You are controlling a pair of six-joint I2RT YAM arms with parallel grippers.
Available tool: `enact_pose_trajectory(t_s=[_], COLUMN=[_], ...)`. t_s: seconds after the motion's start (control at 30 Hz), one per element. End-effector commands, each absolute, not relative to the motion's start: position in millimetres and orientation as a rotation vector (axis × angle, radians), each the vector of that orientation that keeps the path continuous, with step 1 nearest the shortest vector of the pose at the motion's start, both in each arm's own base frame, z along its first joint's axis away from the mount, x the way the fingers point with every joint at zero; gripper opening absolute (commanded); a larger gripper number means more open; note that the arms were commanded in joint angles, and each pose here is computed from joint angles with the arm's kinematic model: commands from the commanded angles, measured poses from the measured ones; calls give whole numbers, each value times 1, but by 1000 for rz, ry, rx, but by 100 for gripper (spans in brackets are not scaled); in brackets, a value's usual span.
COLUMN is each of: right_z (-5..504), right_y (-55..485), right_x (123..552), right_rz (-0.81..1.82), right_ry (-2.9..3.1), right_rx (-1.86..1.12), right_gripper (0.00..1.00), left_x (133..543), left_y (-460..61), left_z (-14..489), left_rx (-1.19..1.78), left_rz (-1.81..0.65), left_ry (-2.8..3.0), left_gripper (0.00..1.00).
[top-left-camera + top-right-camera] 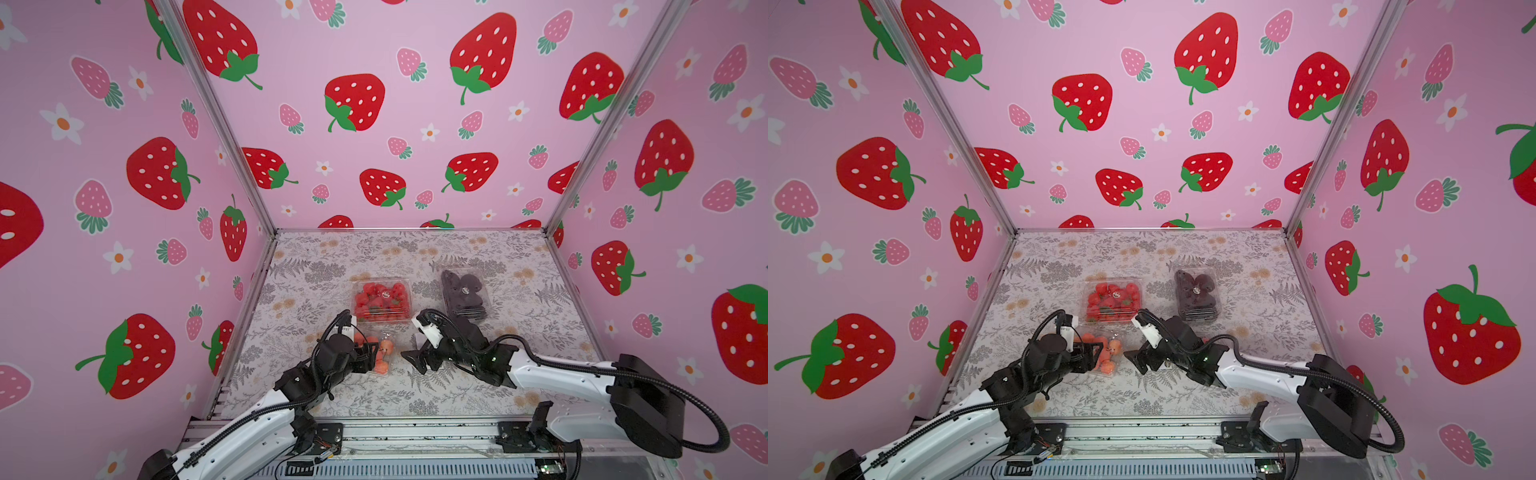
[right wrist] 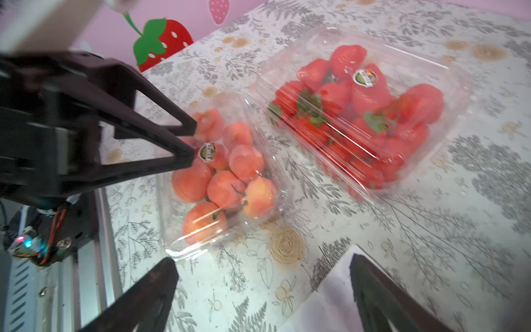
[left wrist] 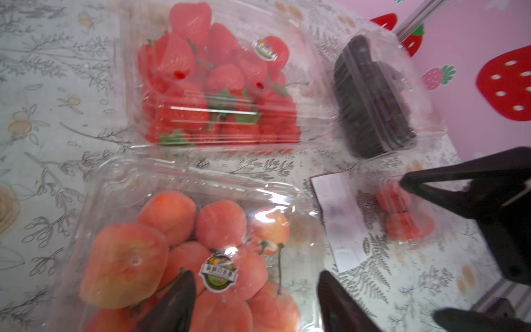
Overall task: Label fruit boxes
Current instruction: Pick up the label sticker from the center of the board.
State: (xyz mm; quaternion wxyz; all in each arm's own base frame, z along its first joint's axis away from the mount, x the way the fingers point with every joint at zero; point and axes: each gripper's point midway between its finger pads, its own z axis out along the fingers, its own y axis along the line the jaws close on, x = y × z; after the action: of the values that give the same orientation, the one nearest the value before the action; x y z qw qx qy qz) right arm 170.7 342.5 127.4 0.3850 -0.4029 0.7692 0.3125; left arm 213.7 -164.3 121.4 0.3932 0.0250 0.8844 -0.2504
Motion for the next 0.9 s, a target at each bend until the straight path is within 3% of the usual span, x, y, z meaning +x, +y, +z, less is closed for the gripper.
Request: enact_pose_trajectory(t_s=[0.0,0.2,0.4,0.53,0.87], right_z=[113,87,57,52,25], right_y=[320,280,288,295,309], right_x=[184,194,191,194,189], right_rz=[651,362,279,251,243], right_ry=[2077,2267,2360,2397,2499], right_rx=[-921,-750,-781,-775,-762], right_gripper=[99,99,99,99,100], left_x=[212,205,195,213,207], left_y=[-193,-232,-264,-231,-220], left_z=[162,173,179,162,158], left_rx=[178,263,340,183,168], left_rz=[-811,-943,-997,-757,-762], left_ry=[2154,2136,2083,2134,2123], left_gripper=[99,99,99,99,100])
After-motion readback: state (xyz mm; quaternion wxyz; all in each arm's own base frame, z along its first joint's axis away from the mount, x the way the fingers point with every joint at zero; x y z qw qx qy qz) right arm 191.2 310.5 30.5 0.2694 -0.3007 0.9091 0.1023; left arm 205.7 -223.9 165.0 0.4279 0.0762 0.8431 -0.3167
